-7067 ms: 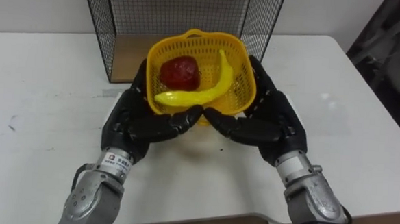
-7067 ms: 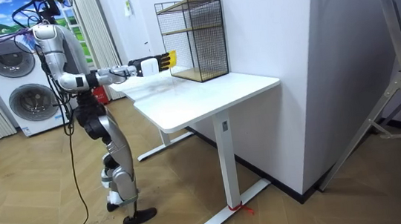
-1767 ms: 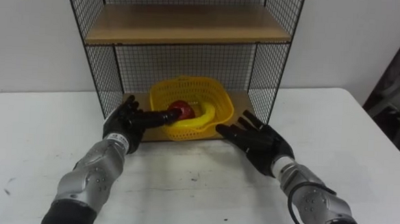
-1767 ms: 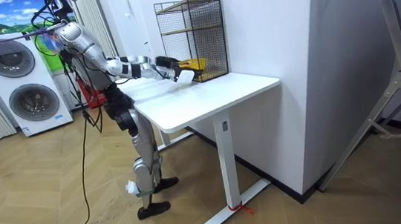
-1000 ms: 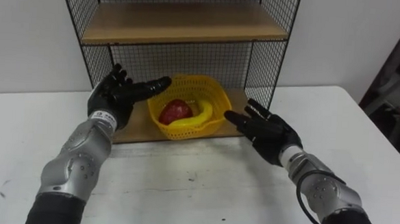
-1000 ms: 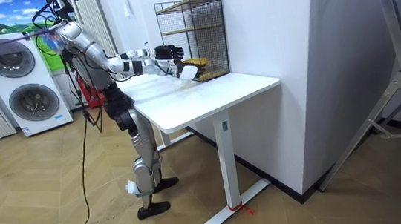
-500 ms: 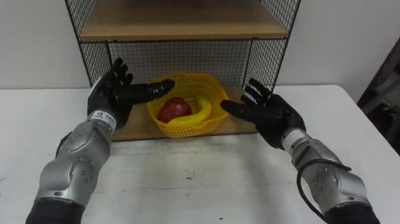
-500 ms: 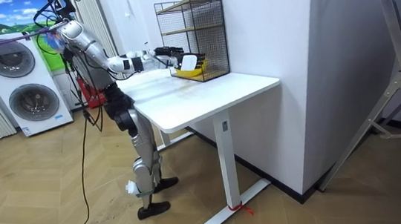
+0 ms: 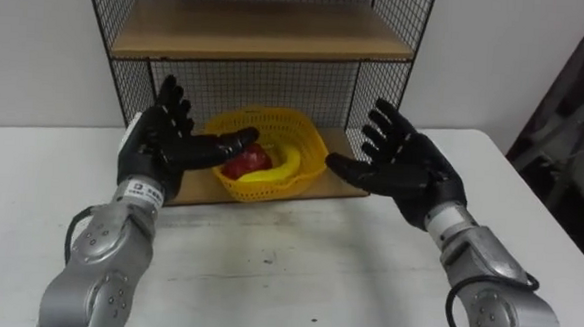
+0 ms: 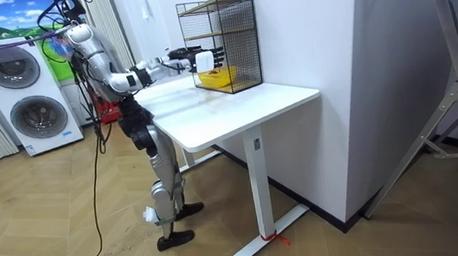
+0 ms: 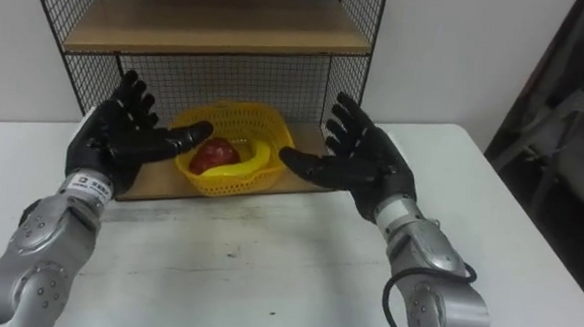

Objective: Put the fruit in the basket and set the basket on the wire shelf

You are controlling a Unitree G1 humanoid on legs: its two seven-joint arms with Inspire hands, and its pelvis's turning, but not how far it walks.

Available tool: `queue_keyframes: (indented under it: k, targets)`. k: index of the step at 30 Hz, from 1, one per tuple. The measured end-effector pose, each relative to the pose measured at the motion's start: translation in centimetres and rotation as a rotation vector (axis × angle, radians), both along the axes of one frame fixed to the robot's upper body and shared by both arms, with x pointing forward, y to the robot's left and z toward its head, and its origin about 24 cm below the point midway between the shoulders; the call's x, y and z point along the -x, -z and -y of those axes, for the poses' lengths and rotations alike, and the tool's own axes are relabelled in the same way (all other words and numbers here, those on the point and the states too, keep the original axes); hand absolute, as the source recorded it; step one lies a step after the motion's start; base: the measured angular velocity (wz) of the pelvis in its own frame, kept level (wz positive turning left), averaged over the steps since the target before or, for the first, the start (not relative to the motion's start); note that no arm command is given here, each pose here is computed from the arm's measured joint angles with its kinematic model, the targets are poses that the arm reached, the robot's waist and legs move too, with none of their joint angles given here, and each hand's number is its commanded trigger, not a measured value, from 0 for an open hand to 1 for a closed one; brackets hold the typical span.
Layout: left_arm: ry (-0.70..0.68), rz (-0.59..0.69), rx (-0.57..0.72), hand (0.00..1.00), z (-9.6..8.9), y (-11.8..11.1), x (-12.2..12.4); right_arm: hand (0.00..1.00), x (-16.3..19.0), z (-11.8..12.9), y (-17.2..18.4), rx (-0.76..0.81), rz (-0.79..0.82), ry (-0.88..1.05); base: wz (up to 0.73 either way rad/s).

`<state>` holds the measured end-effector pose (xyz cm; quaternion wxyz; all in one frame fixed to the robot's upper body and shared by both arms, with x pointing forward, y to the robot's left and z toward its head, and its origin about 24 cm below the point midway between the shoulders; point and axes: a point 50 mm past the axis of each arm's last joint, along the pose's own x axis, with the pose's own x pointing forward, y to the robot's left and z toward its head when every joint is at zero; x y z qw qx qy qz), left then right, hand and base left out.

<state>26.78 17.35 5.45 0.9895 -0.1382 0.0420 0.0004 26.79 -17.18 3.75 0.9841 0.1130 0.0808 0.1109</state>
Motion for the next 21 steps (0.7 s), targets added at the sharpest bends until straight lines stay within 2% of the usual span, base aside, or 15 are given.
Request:
queue_keyframes:
  k: [8,11,15,21]
  targets:
    - [0.018,-0.005,-0.006,0.00,-0.2,0.7,1.3,0.00,1.1,0.0,0.1,0.002,0.008,-0.010,0.00]
    - [0.005,-0.019,-0.006,0.00,-0.6,1.2,2.6,0.00,2.2,0.3,0.1,0.001,0.012,-0.002,0.00]
    - [-0.022,-0.005,-0.047,0.00,-1.4,1.0,4.5,0.00,3.9,1.3,-0.2,0.016,0.040,0.028,0.00]
    - [-0.054,0.029,-0.074,0.00,-2.8,0.8,5.8,0.00,5.1,2.3,-0.2,0.023,0.055,0.030,0.00]
